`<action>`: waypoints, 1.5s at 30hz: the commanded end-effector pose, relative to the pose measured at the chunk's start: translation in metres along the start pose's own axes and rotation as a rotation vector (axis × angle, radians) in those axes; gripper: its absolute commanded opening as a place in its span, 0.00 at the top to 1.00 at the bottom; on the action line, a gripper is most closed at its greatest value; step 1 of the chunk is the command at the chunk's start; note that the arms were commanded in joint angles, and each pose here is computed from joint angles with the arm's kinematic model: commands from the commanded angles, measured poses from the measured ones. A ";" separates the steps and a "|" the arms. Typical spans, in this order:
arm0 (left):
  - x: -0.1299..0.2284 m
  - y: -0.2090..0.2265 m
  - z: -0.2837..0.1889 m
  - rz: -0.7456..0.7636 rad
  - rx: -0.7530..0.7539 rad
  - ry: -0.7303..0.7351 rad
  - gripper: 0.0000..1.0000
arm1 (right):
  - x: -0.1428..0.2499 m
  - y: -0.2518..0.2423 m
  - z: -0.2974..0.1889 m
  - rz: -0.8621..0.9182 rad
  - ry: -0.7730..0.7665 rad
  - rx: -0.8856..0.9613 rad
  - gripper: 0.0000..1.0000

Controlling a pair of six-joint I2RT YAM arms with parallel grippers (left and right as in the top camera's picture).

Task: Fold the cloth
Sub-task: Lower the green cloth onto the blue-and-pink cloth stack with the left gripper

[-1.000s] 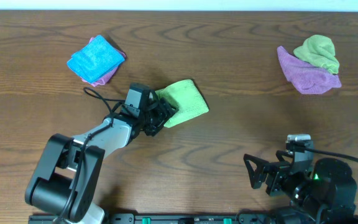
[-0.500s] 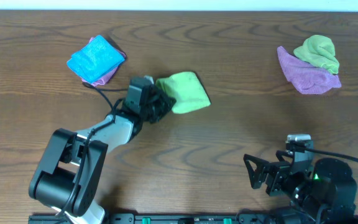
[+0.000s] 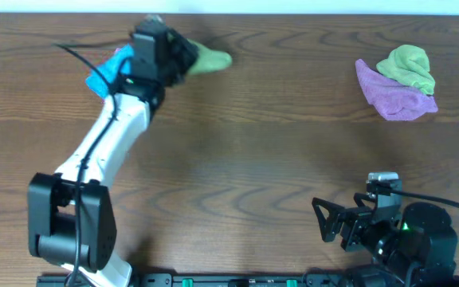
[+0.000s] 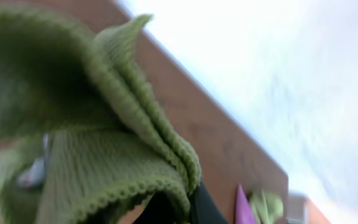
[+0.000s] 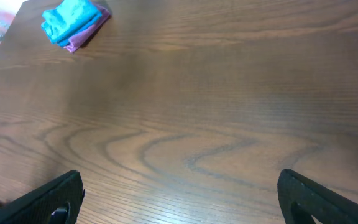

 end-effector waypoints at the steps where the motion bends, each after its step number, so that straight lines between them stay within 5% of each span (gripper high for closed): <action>1: -0.040 0.004 -0.011 0.061 -0.051 -0.138 0.94 | 0.001 -0.001 0.001 0.019 0.000 0.000 0.01; 15: -0.116 0.052 -0.027 0.046 -0.128 -0.349 0.94 | 0.001 -0.001 0.001 0.019 0.000 0.000 0.01; 27: -0.116 0.083 0.014 0.048 -0.178 -0.301 0.94 | 0.001 -0.001 0.001 0.019 0.000 0.000 0.01; 45: -0.084 0.130 0.005 0.110 -0.490 -0.129 0.94 | 0.001 -0.001 0.001 0.019 0.000 0.000 0.01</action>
Point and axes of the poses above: each gripper's point midway between its finger pads, its own z axis out along the fingers, its own y axis along the line the jaws close on, x = y × z, the point moved 7 cm from there along -z, back along the fingers
